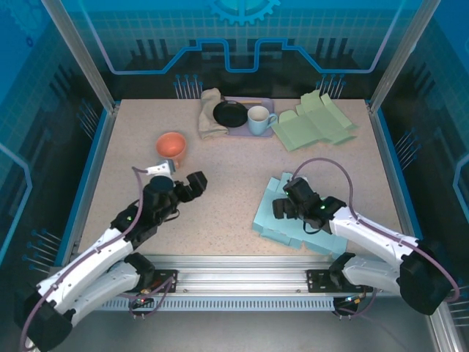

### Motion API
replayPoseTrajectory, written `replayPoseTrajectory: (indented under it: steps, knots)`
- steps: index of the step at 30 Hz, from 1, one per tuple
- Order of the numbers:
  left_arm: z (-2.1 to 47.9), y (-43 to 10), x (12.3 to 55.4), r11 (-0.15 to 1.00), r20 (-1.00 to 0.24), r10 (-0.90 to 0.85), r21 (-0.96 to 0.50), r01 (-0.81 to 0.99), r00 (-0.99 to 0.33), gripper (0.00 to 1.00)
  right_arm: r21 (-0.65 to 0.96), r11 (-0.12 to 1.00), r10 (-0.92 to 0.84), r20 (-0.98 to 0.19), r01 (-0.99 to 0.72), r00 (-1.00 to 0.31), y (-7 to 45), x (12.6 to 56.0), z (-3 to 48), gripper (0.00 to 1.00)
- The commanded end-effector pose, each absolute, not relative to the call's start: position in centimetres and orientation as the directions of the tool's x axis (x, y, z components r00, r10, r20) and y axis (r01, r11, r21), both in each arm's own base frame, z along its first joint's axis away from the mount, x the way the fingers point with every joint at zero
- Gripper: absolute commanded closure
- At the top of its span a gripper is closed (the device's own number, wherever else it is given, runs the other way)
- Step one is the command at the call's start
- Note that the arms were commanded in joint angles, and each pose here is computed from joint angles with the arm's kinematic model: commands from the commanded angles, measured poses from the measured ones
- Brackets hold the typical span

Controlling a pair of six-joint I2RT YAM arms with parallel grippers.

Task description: Fold the paper box

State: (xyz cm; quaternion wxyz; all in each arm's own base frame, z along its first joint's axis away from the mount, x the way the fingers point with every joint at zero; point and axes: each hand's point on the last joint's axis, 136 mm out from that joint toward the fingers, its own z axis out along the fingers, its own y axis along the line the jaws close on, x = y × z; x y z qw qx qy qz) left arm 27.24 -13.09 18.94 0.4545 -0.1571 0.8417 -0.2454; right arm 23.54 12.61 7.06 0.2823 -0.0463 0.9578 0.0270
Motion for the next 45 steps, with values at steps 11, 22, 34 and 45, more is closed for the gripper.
replayPoseTrajectory:
  steps: [11, 22, 34, 45]
  knots:
    - [15.0, -14.8, 27.5, 0.882, -0.681, -0.418, -0.464, -0.087, -0.601, 0.01, 0.232, 0.971, 0.051, -0.44, -0.059, -0.897, 18.3, 24.1, 2.1, 0.0]
    - [13.2, -14.8, 28.3, 0.908, -0.698, -0.378, -0.407, -0.097, -0.608, 0.01, 0.353, 0.909, 0.382, -0.484, 0.224, -0.787, 23.0, 33.2, 1.8, 0.0]
    - [11.1, -17.9, 27.7, 0.864, -0.597, -0.406, -0.497, -0.079, -0.692, 0.01, 0.246, 0.967, 0.214, -0.65, 0.065, -0.729, 19.4, 35.8, 13.9, 0.0]
    - [7.5, -24.6, 30.5, 0.855, -0.519, -0.394, -0.51, -0.095, -0.759, 0.01, 0.1, 0.991, 0.012, -0.726, -0.088, -0.687, 13.5, 30.7, 16.5, 0.01]
